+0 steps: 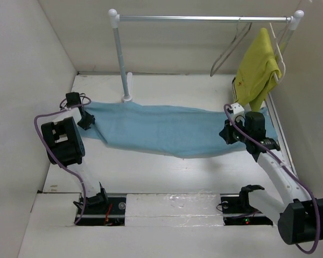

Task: Place the trousers on the hanger
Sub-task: Fold the trousers at the center of the board.

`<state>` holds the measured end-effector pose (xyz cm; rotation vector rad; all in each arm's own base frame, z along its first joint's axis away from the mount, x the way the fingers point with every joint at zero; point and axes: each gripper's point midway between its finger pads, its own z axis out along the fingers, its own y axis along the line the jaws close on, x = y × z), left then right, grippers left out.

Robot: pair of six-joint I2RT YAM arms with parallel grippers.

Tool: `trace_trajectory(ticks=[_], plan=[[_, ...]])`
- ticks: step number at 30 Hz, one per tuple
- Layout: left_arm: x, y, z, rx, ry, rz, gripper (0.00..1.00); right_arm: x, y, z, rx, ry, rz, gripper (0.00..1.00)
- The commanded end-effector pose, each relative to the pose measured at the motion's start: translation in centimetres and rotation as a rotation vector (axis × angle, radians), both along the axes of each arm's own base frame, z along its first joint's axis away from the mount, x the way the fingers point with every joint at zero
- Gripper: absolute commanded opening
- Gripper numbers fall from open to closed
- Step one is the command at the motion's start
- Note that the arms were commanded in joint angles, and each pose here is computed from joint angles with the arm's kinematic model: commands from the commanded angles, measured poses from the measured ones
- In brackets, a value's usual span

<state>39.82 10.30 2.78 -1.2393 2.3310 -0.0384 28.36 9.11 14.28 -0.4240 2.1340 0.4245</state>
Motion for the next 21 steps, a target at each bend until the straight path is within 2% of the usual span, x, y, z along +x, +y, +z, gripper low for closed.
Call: trace_trajectory(ticks=[1, 9, 13, 21], plan=[[1.9, -1.0, 0.5, -0.004, -0.026, -0.044, 0.25, 0.7, 1.4, 2.0, -0.01, -0.056, 0.026, 0.0], [2.4, -1.1, 2.1, -0.001, -0.091, -0.032, 0.25, 0.4, 4.7, 1.8, -0.029, -0.046, 0.098, 0.0], [2.9, -0.8, 1.7, 0.006, -0.063, -0.04, 0.26, 0.3, 5.7, 1.6, -0.022, -0.043, 0.117, 0.0], [3.6, -1.8, 2.2, -0.041, -0.111, -0.071, 0.25, 0.0, 7.1, 1.4, -0.043, -0.036, 0.157, 0.0]])
